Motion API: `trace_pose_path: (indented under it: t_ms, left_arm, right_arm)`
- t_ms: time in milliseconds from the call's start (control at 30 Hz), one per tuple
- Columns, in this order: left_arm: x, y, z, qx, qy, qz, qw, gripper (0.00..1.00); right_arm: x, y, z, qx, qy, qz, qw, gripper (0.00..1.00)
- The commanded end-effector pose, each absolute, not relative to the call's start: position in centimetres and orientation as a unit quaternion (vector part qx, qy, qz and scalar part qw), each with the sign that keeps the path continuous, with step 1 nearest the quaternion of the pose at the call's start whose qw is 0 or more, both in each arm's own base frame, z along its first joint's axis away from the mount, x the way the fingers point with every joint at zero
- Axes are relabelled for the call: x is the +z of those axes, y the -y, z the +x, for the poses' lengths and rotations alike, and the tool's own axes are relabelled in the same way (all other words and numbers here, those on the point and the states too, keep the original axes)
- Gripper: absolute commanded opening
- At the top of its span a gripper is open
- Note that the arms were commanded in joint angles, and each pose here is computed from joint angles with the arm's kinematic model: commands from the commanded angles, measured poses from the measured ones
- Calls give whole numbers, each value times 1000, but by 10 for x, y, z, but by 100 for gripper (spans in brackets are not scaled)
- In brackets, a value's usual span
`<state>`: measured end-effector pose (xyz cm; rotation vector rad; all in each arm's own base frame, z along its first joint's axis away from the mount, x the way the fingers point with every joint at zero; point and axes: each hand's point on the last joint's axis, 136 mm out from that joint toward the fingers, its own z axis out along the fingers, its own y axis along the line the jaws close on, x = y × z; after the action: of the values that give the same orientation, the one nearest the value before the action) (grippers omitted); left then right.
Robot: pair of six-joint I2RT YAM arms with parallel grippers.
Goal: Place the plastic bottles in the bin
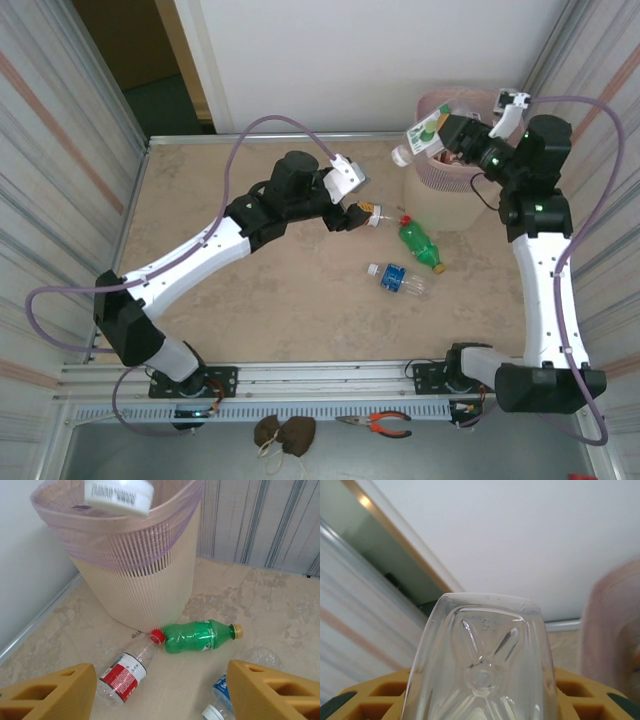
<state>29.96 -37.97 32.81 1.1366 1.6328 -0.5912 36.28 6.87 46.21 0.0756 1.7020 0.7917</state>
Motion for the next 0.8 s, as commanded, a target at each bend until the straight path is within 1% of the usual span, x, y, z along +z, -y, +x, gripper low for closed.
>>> trace_pose_path:
  t_ms: [0, 100, 200, 300, 367, 433, 533, 633, 767]
  left_arm:
    - [340, 375, 296, -241, -662, 475, 527, 69]
    - [339, 375, 295, -241, -662, 475, 526, 69]
    - [337, 374, 294, -240, -661, 476, 527, 70]
    - [336, 374, 295, -237, -660, 479, 528, 70]
    - [334, 375, 296, -235, -660, 482, 526, 70]
    - [333, 377, 297, -234, -659, 486, 524, 70]
    - [332, 380, 297, -231, -654, 496, 523, 70]
    - [328, 381, 299, -226, -652, 505, 518, 70]
    - [323, 383, 301, -234, -654, 509, 508, 70]
  right_arm:
    - [477, -44, 370, 268, -727, 19, 632, 37]
    - [486, -26, 377, 203, -725, -4, 658, 37]
    - [488, -7, 386, 103, -728, -38, 676, 36]
    - [483, 7, 398, 20, -728, -81, 681, 36]
    - [477, 7, 406, -21, -723, -129, 678, 36]
    - [467, 8, 415, -71, -715, -188, 669, 36]
    - [447, 18, 434, -135, -714, -245, 641, 37]
    - [434, 25, 450, -169, -714, -285, 617, 38]
    - [415, 28, 469, -189, -717, -324, 588, 40]
